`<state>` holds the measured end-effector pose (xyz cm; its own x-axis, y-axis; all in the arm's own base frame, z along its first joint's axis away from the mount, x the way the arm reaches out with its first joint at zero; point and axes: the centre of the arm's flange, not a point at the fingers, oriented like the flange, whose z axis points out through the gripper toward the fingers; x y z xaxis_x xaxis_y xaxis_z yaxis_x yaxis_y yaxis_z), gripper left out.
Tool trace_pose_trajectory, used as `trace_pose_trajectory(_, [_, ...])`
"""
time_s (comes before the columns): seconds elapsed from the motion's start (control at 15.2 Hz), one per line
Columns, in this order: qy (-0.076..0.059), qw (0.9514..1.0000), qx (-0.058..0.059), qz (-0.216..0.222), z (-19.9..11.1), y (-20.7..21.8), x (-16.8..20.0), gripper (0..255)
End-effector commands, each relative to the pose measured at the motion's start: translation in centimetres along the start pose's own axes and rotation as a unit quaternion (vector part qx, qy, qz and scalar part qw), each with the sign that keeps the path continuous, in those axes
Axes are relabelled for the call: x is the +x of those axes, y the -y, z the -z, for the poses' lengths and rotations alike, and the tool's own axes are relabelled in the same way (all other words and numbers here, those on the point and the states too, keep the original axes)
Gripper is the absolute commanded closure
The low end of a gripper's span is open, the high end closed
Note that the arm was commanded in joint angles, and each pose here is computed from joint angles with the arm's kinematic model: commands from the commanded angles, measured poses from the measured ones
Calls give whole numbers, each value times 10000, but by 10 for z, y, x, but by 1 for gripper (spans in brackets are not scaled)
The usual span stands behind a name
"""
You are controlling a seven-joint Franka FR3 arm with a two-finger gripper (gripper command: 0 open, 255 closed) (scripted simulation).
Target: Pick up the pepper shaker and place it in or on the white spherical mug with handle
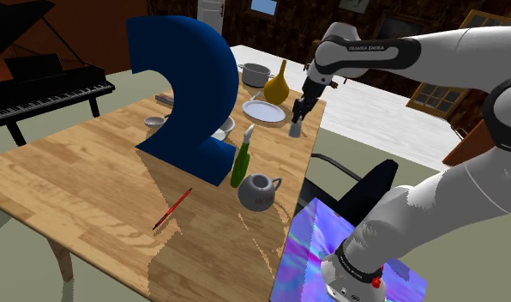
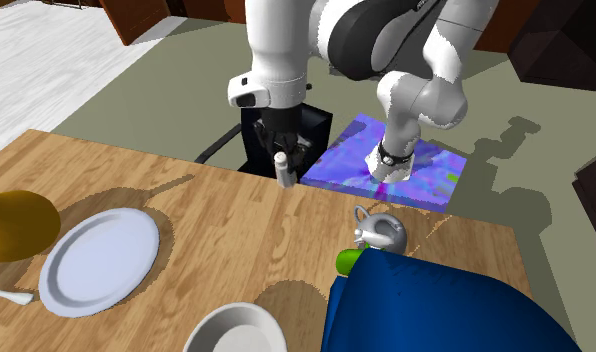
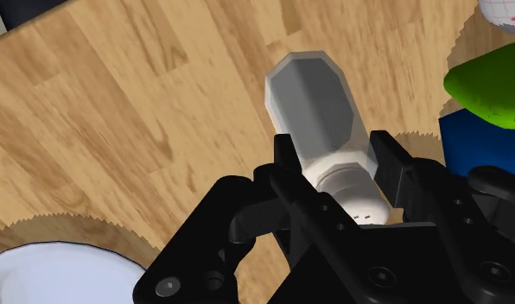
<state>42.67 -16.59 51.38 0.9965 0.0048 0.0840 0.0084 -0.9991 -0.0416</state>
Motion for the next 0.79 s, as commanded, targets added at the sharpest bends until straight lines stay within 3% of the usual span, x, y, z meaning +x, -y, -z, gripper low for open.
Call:
trace_pose_trajectory(0.0, [1, 10000, 0, 0, 6, 13, -3, 255])
trace_pose_trajectory(0.73, [1, 10000, 0, 0, 17, 151, -48, 255])
